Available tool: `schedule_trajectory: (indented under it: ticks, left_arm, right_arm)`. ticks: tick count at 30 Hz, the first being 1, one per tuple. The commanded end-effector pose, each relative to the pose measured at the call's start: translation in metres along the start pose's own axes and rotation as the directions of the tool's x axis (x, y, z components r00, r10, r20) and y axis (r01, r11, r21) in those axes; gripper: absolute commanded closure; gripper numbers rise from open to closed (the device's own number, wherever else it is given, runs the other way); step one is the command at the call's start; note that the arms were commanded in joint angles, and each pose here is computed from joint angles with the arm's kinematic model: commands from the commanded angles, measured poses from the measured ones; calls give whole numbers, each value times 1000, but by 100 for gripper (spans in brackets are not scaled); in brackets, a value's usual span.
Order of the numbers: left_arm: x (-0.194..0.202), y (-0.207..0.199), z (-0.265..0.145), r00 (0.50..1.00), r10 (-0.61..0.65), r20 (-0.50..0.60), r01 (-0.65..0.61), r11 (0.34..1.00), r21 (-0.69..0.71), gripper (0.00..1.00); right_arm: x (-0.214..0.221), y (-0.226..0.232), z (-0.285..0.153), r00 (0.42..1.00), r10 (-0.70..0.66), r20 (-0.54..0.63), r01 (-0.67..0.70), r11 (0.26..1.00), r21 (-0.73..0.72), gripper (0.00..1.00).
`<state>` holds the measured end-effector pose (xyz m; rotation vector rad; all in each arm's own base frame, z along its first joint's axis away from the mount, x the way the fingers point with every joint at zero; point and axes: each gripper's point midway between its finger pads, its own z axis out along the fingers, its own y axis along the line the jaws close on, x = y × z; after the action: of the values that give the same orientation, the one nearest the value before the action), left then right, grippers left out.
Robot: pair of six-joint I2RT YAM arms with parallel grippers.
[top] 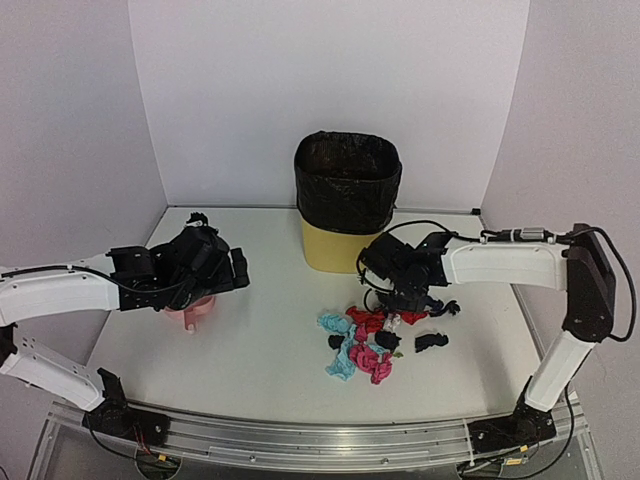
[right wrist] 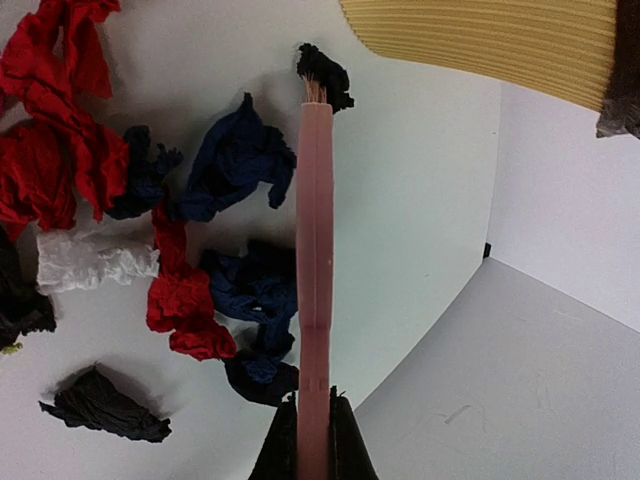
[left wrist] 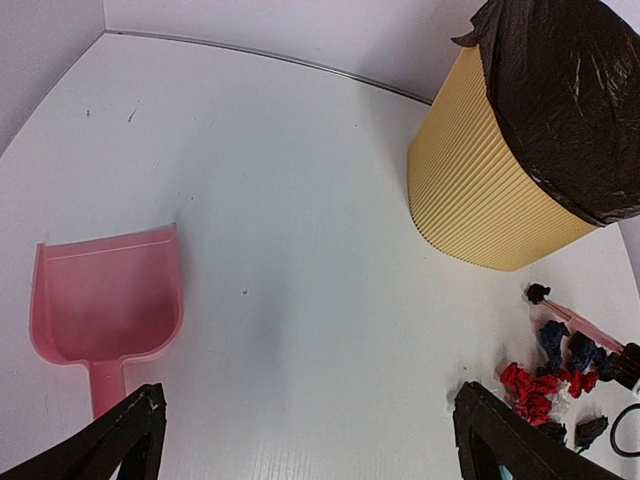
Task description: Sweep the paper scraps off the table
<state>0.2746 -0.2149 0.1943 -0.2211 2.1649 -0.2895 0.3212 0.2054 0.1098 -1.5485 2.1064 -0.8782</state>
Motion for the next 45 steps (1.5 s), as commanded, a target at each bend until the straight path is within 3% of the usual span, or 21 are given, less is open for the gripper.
schedule_trajectory:
  ticks: [1,6,15,24,35,40,45]
  left_arm:
    - [-6,3,-6,999,-31,19,30,999,12,0]
    - [-7,3,-6,999,-33,27,33,999,16,0]
    - [-8,1,-6,999,-26,19,25,1000,10,0]
    - [-8,4,-7,999,-30,23,30,1000,4,0]
    - [-6,8,-7,999,-28,26,28,1000,-4,0]
    - [-4,10,-7,999,-34,27,34,999,6,0]
    - [-5,8,-9,999,-34,30,33,999,25,0]
  right_arm:
    - [10,-52,-29,999,50,6,-50,988,149,100]
    - [7,-61,-27,997,50,59,-59,987,147,100]
    - [-12,-55,19,994,25,105,-32,997,64,100]
    - [-25,-26,32,988,-45,151,51,998,-35,100]
    - [-30,13,-11,974,-79,214,97,992,-76,100]
    - [-32,-12,-37,971,-15,237,14,1000,4,100]
    - [-7,-50,-55,980,100,170,-123,984,133,100]
